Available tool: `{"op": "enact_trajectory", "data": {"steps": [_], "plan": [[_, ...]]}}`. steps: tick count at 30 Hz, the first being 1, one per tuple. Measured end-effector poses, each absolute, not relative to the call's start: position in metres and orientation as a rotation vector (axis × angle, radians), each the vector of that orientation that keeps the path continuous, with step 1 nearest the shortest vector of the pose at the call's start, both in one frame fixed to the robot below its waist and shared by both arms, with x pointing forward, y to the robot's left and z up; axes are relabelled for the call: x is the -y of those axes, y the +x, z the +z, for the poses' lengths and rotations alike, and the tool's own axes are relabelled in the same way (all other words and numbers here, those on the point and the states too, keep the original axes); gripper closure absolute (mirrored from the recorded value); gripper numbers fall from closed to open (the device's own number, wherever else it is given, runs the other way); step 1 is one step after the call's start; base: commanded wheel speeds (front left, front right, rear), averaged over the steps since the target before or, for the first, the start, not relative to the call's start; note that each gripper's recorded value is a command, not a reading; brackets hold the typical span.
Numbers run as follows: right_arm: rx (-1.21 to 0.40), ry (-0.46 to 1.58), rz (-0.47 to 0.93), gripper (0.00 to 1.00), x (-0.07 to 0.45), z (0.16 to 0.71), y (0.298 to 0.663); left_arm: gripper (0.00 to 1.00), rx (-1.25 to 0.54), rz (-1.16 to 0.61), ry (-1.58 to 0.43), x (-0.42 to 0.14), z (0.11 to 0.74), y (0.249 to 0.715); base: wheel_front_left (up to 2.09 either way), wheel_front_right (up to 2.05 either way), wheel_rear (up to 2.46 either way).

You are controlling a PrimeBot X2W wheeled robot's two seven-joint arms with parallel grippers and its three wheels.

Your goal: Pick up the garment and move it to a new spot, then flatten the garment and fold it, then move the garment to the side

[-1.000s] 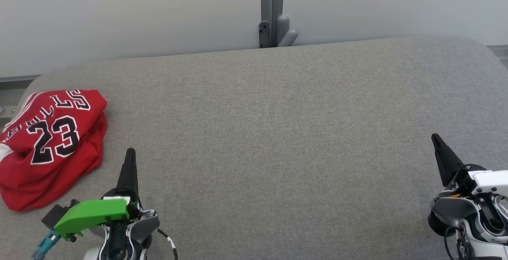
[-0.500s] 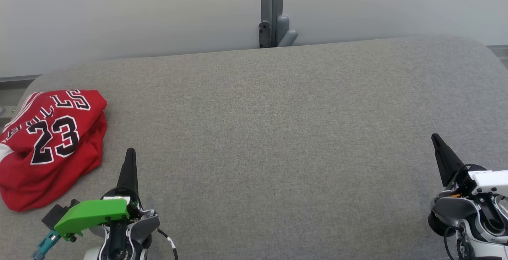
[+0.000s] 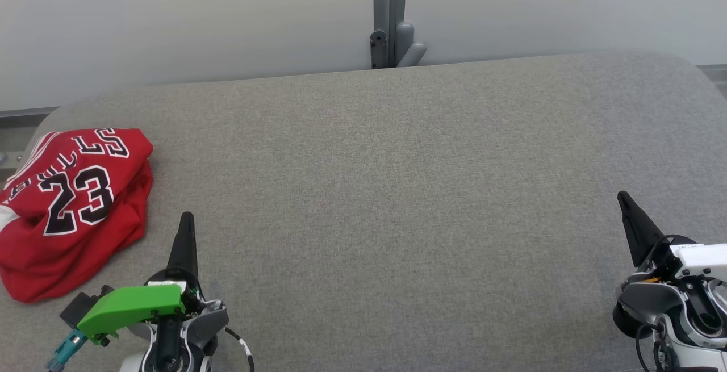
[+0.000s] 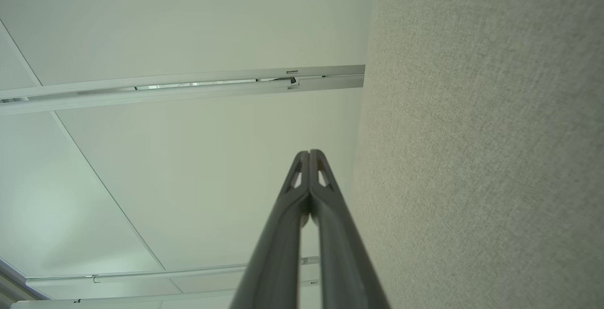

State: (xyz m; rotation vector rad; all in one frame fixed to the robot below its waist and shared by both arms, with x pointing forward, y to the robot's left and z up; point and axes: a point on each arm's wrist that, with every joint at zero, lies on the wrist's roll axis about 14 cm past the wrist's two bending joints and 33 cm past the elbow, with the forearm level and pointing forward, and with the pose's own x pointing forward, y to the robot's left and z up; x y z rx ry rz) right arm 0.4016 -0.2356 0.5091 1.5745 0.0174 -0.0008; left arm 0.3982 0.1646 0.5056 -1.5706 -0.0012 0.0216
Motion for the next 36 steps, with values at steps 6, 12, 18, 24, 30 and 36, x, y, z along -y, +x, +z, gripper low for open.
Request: {"op": "enact_trajectory", "data": {"steps": [6, 12, 18, 24, 30, 36], "plan": [[-0.017, 1.575, -0.001, 1.00, 0.2356, 0.5091, 0.4016, 1.00, 0.001, 0.022, -1.571, -0.1646, 0.5056, 0.3982, 0.00, 0.00, 0.00], [-0.017, 1.575, -0.001, 1.00, 0.2356, 0.5091, 0.4015, 1.00, 0.001, 0.021, -1.571, -0.1645, 0.5056, 0.3981, 0.00, 0.00, 0.00], [-0.019, 1.575, 0.001, 1.00, 0.2353, 0.5092, 0.4015, 1.00, 0.001, 0.021, -1.571, -0.1645, 0.5056, 0.3982, 0.00, 0.00, 0.00], [-0.018, 1.576, 0.001, 1.00, 0.2353, 0.5092, 0.4016, 1.00, 0.001, 0.021, -1.571, -0.1645, 0.5056, 0.3982, 0.00, 0.00, 0.00], [-0.018, 1.576, 0.000, 1.00, 0.2353, 0.5091, 0.4015, 1.00, 0.001, 0.022, -1.571, -0.1645, 0.5056, 0.3982, 0.00, 0.00, 0.00], [-0.018, 1.576, 0.000, 1.00, 0.2352, 0.5091, 0.4016, 1.00, 0.001, 0.022, -1.571, -0.1645, 0.5056, 0.3982, 0.00, 0.00, 0.00]]}}
